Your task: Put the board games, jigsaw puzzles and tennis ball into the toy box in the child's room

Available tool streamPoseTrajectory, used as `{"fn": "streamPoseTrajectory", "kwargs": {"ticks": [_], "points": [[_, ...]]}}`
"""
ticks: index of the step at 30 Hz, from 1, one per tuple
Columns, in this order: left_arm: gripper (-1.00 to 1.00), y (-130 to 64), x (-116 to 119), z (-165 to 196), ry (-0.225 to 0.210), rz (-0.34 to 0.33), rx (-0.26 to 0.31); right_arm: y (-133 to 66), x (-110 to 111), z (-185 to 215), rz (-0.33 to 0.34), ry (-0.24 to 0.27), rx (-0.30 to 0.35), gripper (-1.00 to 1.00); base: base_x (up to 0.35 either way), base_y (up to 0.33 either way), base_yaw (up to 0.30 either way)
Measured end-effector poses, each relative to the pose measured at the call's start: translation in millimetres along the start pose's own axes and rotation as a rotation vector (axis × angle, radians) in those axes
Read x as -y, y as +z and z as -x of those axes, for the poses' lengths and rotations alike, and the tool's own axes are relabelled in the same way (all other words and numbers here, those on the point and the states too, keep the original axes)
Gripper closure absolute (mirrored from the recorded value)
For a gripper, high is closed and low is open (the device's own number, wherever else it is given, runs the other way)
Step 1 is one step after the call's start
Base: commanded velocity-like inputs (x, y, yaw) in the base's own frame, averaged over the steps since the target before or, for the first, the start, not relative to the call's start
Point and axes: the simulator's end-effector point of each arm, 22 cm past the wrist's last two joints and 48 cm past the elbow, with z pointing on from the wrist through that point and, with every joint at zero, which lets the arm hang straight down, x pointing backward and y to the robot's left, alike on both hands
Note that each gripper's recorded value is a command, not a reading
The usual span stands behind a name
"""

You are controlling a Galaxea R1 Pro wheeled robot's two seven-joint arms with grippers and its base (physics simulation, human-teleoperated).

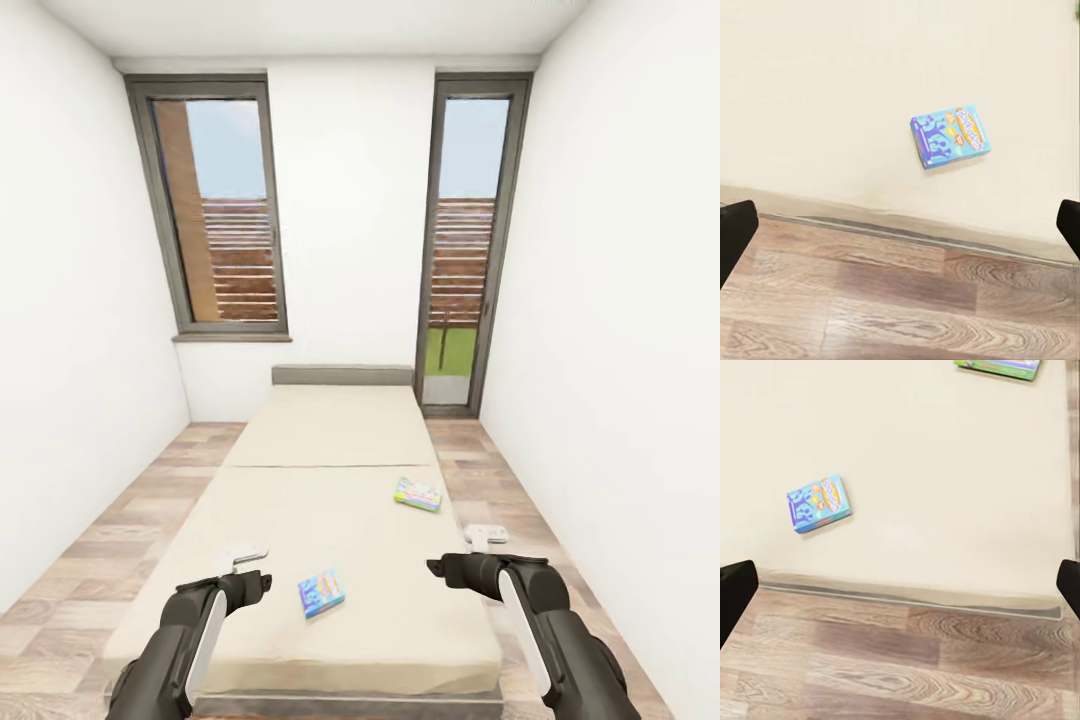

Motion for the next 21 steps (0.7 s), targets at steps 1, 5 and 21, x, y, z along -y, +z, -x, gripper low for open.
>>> {"fn": "streamPoseTrajectory", "kwargs": {"ticks": [1,5,21], "points": [[-1.0,0.0,-0.1,0.0,0.0,0.0,0.0,0.0,0.0,0.0,0.0,0.0,0.0,-1.0,0.2,-0.002,-0.259],[-1.0,0.0,0.0,0.0,0.0,-0.001,0.0,0.0,0.2,0.2,-0.003,-0.003,0.001,-1.0,0.194,-0.001,-0.152],[-1.0,0.1,-2.2,0.2,-0.001,0.004,0.0,0.2,-0.3,0.6,-0.004,-0.004,0.002,-1.0,0.208,0.109,-0.012]]}}
